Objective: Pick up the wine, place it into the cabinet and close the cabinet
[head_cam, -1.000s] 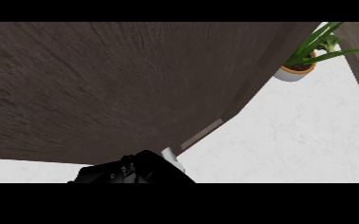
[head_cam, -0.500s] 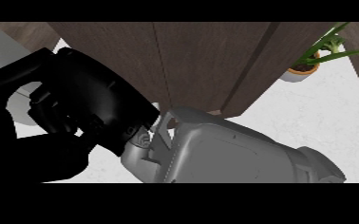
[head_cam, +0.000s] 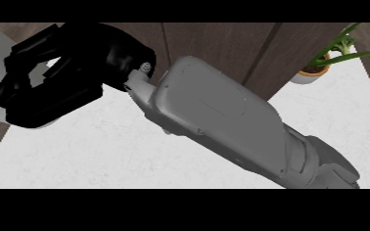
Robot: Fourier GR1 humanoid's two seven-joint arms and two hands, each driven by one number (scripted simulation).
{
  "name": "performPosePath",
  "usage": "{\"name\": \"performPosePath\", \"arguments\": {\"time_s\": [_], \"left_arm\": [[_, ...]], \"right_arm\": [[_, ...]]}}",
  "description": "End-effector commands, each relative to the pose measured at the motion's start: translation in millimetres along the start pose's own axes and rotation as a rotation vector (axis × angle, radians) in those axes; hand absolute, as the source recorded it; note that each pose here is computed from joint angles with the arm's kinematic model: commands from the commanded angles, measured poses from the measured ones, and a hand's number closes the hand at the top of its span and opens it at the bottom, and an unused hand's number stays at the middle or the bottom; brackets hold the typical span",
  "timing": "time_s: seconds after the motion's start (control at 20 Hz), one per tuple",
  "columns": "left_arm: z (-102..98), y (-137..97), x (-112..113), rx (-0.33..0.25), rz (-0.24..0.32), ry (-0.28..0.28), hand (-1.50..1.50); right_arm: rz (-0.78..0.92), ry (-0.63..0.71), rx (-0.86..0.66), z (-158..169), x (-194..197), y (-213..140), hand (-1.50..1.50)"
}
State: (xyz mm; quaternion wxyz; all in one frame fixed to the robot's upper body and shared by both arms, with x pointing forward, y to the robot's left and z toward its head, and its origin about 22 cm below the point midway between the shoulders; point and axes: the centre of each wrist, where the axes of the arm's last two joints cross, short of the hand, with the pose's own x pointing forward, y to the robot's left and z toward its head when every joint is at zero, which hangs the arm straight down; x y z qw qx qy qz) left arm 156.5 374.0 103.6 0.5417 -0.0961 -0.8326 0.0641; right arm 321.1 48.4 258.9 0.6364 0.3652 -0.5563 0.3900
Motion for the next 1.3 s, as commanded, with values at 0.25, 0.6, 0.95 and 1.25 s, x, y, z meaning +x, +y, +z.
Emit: {"name": "performPosePath", "arguments": {"time_s": [0.25,0.6,0.95,1.25], "left_arm": [[-4.2,16.3,13.9,0.030,-0.028,-0.014,-1.50],[-10.5,6.3,21.8,-0.019,-0.012,0.016,-1.50],[-12.2,-5.1,16.9,-0.043,0.060,0.006,-1.50],[-14.0,-20.5,9.7,-0.070,0.107,0.041,-1.50]], "right_arm": [[0.011,-0.118,-0.252,-2.6,-23.9,-85.7,1.50],[0.001,-0.134,-0.371,17.3,-43.6,-121.1,1.50],[-0.018,-0.172,-0.451,44.1,-65.7,-151.6,1.50],[-0.034,-0.212,-0.418,38.8,-59.7,-148.2,1.50]]}}
